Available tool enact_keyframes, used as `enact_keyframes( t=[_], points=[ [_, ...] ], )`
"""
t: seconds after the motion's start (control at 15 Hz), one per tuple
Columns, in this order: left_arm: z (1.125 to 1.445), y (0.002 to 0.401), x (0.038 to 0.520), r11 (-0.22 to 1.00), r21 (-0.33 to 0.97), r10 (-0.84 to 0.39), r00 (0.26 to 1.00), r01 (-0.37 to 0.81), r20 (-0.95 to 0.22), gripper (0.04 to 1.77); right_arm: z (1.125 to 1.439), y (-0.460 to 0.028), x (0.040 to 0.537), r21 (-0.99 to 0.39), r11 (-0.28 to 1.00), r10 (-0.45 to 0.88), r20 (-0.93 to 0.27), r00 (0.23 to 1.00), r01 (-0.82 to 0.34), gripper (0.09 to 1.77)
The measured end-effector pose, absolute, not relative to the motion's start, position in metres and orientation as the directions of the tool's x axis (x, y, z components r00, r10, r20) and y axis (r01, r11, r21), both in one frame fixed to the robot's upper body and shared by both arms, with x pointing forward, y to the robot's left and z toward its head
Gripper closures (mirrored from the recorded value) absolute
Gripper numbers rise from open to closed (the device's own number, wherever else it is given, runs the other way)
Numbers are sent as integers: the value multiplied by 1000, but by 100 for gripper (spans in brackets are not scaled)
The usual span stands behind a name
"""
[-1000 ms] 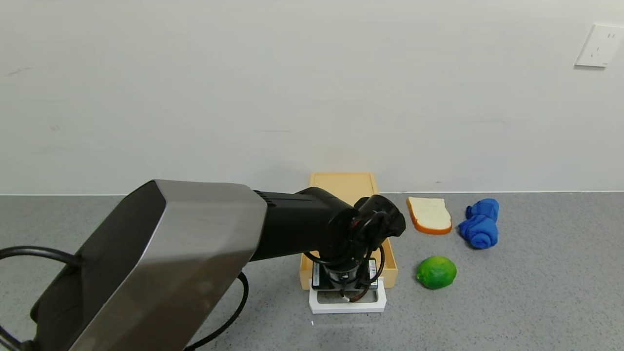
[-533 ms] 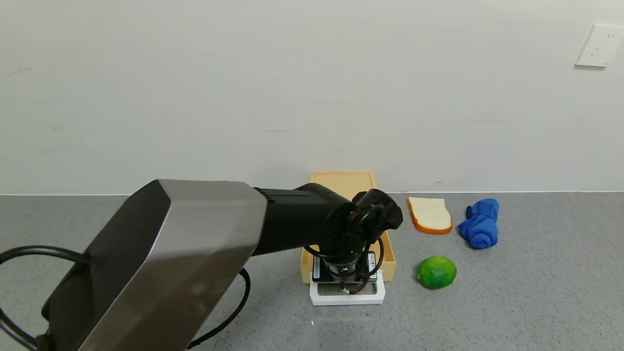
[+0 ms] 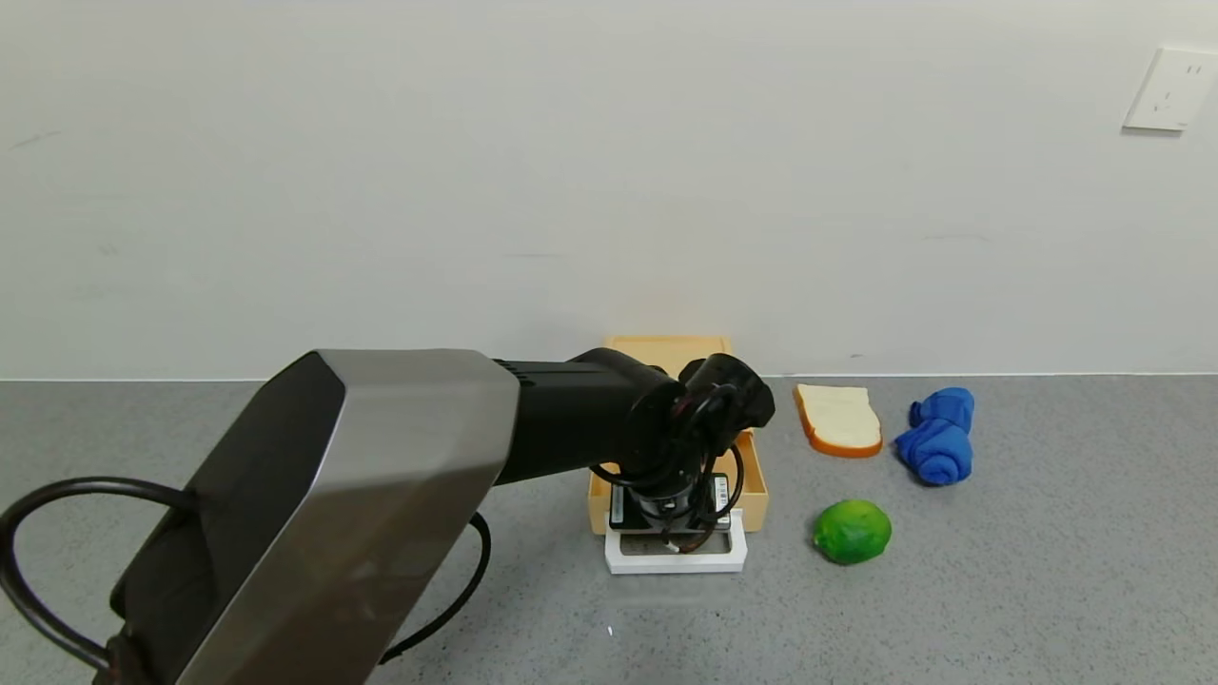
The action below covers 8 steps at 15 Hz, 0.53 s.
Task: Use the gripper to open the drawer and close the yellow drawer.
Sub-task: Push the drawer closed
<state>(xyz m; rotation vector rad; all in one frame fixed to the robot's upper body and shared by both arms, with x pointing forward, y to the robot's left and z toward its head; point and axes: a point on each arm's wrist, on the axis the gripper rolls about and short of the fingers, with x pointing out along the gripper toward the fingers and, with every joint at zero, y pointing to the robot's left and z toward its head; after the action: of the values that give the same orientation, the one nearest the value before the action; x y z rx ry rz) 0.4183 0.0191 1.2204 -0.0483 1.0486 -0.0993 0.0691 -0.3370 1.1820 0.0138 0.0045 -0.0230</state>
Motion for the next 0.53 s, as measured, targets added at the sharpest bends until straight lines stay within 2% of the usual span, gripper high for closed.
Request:
enact_keyframes(
  t=[0.53],
  points=[
    [1219, 20, 432, 990, -92, -135, 541, 106, -830, 170, 1182, -337, 69, 14, 1000, -23, -4, 1000, 23, 15]
  ],
)
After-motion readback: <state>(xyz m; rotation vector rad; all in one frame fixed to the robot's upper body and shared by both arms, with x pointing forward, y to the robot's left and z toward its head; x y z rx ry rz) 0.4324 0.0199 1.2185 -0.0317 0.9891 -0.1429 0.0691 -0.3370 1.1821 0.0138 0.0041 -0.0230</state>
